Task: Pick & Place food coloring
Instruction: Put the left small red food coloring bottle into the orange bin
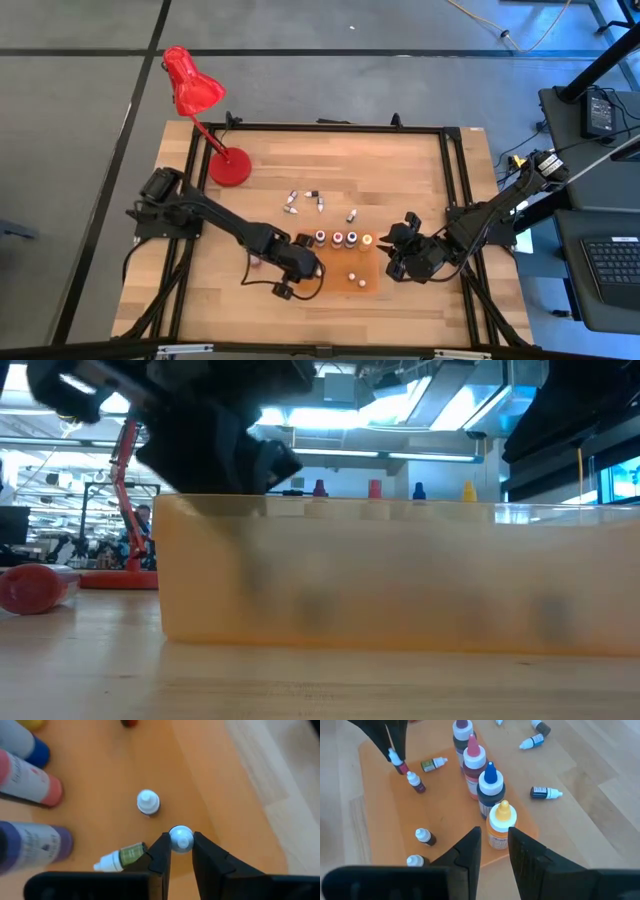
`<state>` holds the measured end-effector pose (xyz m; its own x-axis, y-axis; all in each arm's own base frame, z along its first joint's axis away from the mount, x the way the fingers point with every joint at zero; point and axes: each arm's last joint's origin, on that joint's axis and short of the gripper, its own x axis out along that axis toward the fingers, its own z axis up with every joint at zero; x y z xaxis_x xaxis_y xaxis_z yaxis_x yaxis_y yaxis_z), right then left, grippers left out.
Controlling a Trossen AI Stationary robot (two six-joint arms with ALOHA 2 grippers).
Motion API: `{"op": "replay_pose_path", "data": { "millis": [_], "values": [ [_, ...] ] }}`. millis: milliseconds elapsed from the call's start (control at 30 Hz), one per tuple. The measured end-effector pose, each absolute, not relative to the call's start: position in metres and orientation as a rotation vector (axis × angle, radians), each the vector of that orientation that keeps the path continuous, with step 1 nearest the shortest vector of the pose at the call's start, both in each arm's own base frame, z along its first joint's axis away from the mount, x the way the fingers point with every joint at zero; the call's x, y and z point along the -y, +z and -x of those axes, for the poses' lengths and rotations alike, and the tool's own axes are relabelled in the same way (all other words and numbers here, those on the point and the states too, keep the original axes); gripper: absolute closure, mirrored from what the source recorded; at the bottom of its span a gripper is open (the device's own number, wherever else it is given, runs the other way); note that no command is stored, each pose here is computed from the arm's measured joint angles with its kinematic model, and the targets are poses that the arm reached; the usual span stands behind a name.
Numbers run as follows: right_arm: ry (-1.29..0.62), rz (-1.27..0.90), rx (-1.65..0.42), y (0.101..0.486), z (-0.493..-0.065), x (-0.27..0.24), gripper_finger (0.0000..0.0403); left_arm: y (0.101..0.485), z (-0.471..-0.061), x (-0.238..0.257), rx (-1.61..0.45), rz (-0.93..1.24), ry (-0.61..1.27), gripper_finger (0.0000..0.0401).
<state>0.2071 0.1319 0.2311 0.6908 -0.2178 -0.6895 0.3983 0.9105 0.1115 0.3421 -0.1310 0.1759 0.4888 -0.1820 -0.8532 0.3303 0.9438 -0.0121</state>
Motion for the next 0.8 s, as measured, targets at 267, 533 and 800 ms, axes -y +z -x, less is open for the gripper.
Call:
{"op": "replay_pose_path", "data": {
  "millis": [267, 533, 800],
  "values": [
    [-0.347, -0.262, -0.734, 0.2310, -0.2070, -0.1319, 0.0303, 0.1705, -0.3431, 0.1314, -1.034, -0.130, -0.294, 0.0330],
    [-0.316, -0.275, -0.764, 0.2304, -0.2067, -0.1330, 0.0303, 0.1715, -0.3429, 0.1313, -1.031, -0.130, -0.295, 0.0311],
    [-0.315, -0.275, -0.765, 0.2304, -0.2066, -0.1331, 0.0303, 0.1716, -0.3428, 0.1315, -1.031, -0.134, -0.304, 0.0293]
  ]
}}
